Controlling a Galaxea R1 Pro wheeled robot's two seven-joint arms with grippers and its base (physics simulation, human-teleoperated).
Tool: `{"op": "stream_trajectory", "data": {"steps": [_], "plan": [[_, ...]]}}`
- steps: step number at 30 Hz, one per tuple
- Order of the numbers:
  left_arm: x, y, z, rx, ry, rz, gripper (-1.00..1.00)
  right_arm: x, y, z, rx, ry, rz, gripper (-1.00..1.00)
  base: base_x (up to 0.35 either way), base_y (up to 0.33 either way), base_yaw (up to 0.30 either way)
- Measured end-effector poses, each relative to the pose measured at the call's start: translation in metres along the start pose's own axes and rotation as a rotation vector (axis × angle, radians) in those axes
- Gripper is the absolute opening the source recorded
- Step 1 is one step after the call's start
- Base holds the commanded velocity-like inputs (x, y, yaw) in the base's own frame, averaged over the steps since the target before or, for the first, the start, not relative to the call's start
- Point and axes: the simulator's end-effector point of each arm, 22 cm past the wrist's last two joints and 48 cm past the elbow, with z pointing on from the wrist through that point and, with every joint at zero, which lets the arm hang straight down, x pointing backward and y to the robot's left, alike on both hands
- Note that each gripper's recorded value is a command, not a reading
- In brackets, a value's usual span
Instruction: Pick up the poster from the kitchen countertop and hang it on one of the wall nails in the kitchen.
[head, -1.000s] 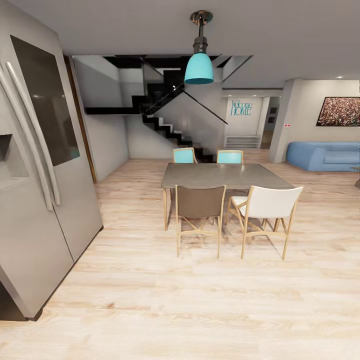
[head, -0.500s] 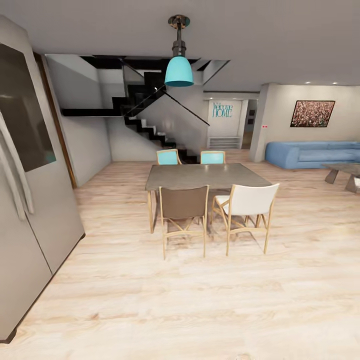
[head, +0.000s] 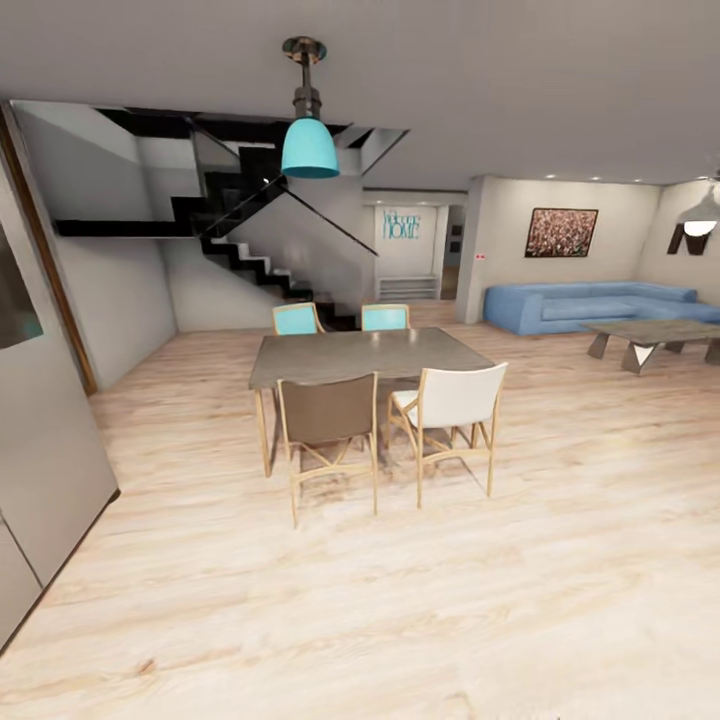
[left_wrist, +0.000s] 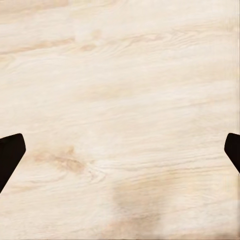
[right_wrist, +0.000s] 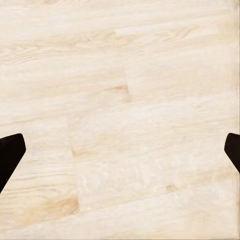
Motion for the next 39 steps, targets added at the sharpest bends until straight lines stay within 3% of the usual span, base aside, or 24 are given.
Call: {"op": "stream_trajectory", "data": {"steps": [30, 39], "plan": [[-0.009, 0.000, -0.001, 0.001, -0.024, 0.000, 1.00, -0.011, -0.002, -0.002, 0.003, -0.027, 0.001, 1.00, 0.000, 0.000, -0.269], [-0.013, 0.000, -0.002, 0.001, -0.033, 0.000, 1.00, -0.027, -0.002, -0.003, 0.004, -0.090, 0.001, 1.00, 0.000, 0.000, -0.265]]}}
